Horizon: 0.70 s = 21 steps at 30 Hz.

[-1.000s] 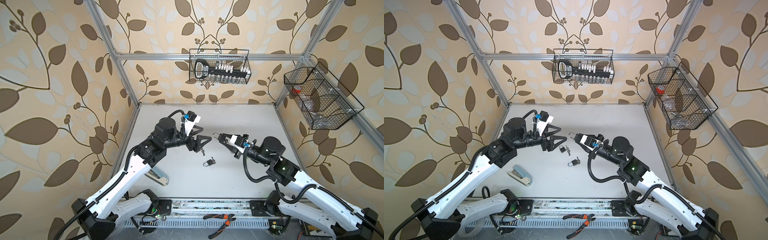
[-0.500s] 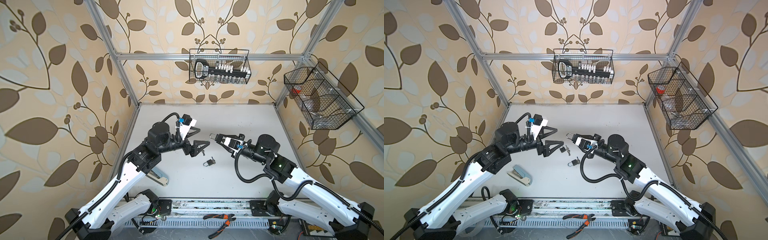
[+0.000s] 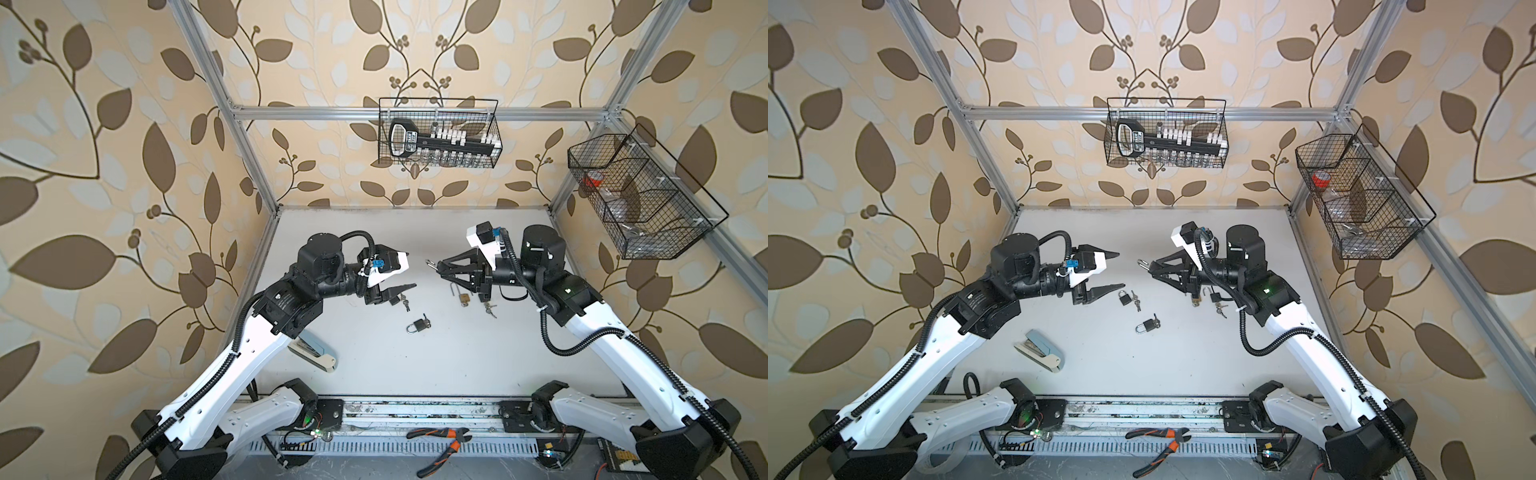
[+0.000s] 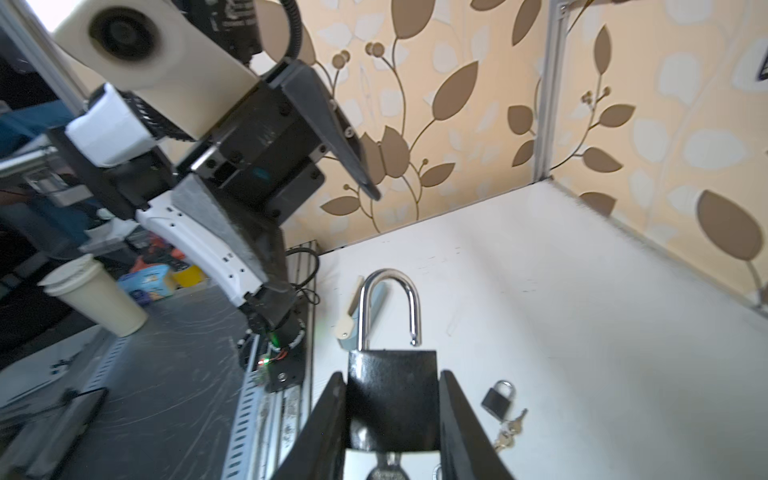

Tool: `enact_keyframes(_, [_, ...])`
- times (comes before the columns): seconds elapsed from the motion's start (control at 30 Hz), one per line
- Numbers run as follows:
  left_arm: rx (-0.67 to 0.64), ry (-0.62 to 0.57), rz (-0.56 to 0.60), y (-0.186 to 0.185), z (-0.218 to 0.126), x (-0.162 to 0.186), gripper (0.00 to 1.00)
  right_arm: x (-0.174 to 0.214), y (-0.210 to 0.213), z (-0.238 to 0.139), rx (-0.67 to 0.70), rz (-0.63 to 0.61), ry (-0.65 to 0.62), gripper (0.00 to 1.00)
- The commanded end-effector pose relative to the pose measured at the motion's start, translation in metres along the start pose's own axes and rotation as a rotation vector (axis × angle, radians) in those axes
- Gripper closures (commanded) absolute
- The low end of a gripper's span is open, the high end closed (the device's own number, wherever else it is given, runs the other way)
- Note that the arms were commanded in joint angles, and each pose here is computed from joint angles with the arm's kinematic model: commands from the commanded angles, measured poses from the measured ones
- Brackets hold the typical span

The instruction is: Lock with the key

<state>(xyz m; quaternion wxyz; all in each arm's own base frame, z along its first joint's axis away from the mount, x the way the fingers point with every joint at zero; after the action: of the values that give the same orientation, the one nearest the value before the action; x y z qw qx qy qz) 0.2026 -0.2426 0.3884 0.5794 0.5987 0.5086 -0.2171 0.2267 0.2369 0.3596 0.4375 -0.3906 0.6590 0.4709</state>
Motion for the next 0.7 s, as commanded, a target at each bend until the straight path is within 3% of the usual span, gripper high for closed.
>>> enact_keyframes(0.0, [0.080,-0.048,0.156,-0.002,0.002,-0.019,0.38,0.003,0.018,-0.003,-0.112,0.075,0.040,1.00])
enact_keyframes(0.23, [0.224,-0.053,0.200,-0.013,0.009,-0.019,0.51,0.005,0.022,-0.002,-0.144,0.084,0.052,1.00])
enact_keyframes(0.4, [0.242,-0.056,0.204,-0.014,0.012,-0.018,0.51,0.005,0.027,-0.002,-0.185,0.104,0.058,1.00])
enact_keyframes(0.67, [0.285,-0.086,0.180,-0.016,0.018,-0.019,0.62,0.005,0.026,-0.001,-0.190,0.109,0.059,1.00])
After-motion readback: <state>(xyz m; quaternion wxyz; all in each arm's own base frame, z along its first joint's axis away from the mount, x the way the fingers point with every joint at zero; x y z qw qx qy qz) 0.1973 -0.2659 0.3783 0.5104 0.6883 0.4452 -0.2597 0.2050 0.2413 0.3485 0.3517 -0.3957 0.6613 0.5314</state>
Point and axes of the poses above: each gripper's point midway between its finger pads, its own z axis out along the fingers, its own y axis along the line the jaws close on, x = y × z, the point moved 2 cm from there along -z, back along the fingers, and after that the axes turned 4 degrees about z, right-handed, at the moved point
